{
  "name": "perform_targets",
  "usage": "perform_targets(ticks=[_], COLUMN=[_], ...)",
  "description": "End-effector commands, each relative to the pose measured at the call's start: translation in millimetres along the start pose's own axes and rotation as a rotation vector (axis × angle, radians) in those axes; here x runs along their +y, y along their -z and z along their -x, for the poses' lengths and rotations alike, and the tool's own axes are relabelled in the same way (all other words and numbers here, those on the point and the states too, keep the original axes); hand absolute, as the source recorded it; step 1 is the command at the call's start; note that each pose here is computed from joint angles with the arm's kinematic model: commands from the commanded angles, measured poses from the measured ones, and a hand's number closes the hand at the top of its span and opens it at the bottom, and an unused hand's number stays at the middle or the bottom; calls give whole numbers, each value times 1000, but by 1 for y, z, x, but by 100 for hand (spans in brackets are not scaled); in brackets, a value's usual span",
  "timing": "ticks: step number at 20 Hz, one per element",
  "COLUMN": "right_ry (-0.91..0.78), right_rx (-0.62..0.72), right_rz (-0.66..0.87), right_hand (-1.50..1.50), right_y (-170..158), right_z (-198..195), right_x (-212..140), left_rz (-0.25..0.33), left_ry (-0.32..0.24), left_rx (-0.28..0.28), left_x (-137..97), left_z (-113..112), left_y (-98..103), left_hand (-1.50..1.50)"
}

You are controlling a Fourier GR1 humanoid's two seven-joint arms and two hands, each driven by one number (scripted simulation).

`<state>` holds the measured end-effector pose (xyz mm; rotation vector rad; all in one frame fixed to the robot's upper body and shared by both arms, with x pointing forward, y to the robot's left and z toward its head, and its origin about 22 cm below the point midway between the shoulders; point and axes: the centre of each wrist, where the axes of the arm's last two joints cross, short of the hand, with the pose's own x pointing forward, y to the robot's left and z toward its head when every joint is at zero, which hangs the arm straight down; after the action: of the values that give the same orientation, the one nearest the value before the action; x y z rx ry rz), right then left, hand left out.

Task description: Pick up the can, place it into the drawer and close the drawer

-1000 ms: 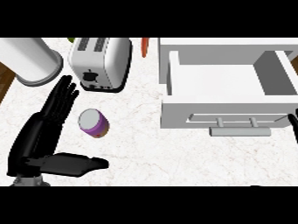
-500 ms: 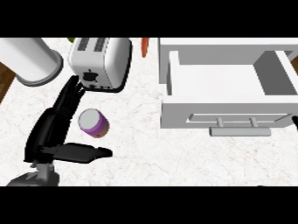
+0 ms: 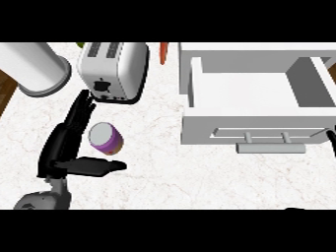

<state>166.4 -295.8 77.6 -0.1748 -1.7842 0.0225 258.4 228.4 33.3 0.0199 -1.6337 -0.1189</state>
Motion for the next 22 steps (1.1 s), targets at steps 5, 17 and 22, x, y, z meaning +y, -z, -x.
perform_targets(ticks=[5, 17, 22], right_ry=[14, -11, -3], right_rx=[16, -20, 3], right_rz=[14, -1, -8], right_hand=[-150, -150, -150], right_y=[-6, 3, -7], right_z=[6, 3, 10], right_x=[-13, 3, 16], left_rz=[-38, -21, -28], left_ry=[-4, 47, 28], left_rx=[21, 63, 69], left_x=[37, 49, 47], left_z=[36, 88, 117], left_y=[3, -3, -9], left_hand=[-150, -150, -150])
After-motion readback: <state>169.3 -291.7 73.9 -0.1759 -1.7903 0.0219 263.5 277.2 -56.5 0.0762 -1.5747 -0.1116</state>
